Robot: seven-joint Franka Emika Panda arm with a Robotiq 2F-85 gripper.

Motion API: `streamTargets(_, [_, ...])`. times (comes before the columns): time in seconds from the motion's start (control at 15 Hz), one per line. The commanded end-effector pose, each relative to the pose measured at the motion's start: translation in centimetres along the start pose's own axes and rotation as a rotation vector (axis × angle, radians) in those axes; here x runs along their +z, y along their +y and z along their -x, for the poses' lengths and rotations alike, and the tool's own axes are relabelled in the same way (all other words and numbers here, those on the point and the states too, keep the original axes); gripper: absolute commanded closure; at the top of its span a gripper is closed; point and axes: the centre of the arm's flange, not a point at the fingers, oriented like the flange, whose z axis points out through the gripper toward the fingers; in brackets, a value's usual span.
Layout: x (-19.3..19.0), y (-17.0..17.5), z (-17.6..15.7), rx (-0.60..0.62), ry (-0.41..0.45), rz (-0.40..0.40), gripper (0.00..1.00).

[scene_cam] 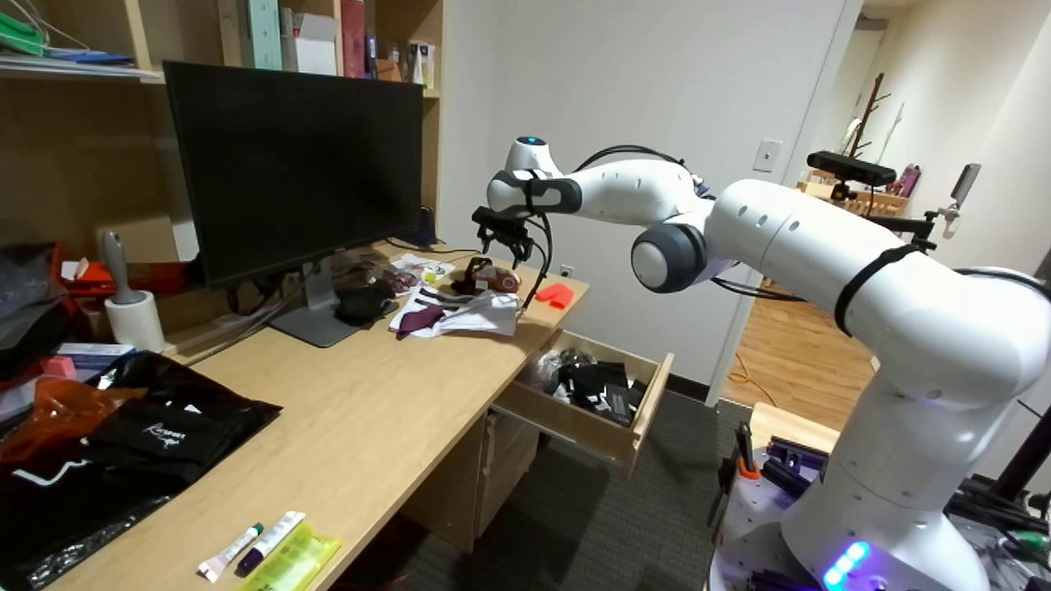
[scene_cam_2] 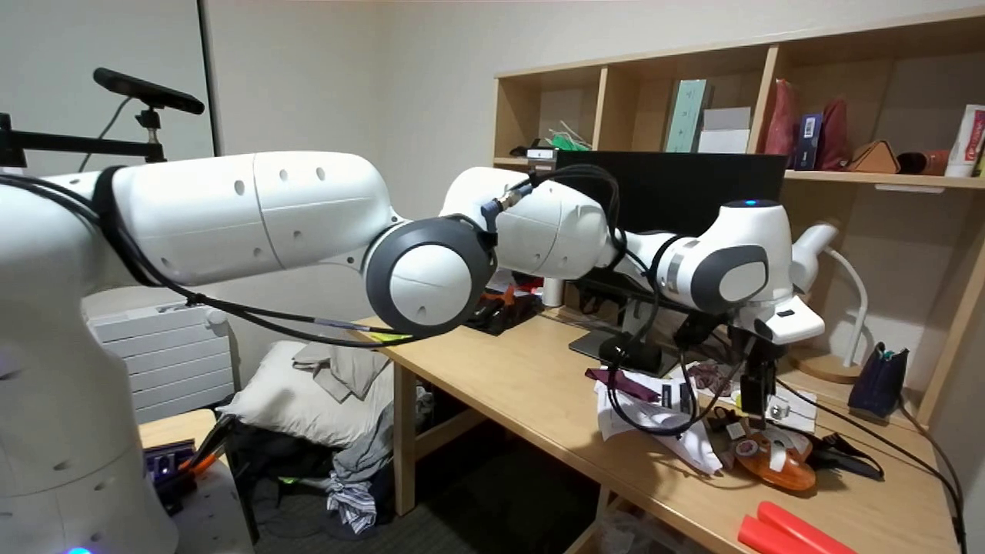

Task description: Move the white and brown toy to the left side of the desk

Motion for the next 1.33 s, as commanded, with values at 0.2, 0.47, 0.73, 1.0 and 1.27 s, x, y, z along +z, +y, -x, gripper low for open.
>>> streamTargets(0.2, [5.8, 0.6, -1.6, 0.021, 0.025, -0.038, 0.0])
streamTargets(0.47, [8.7, 0.7, -2.0, 0.015, 0.067, -0.118, 0.0])
streamTargets(0.73, [9.9, 1.2, -2.0, 0.027, 0.081, -0.155, 0.33])
streamTargets(1.0, [8.8, 1.4, -2.1, 0.053, 0.046, -0.165, 0.58])
streamTargets(1.27, [6.4, 1.6, -2.9, 0.116, -0.004, -0.2, 0.84])
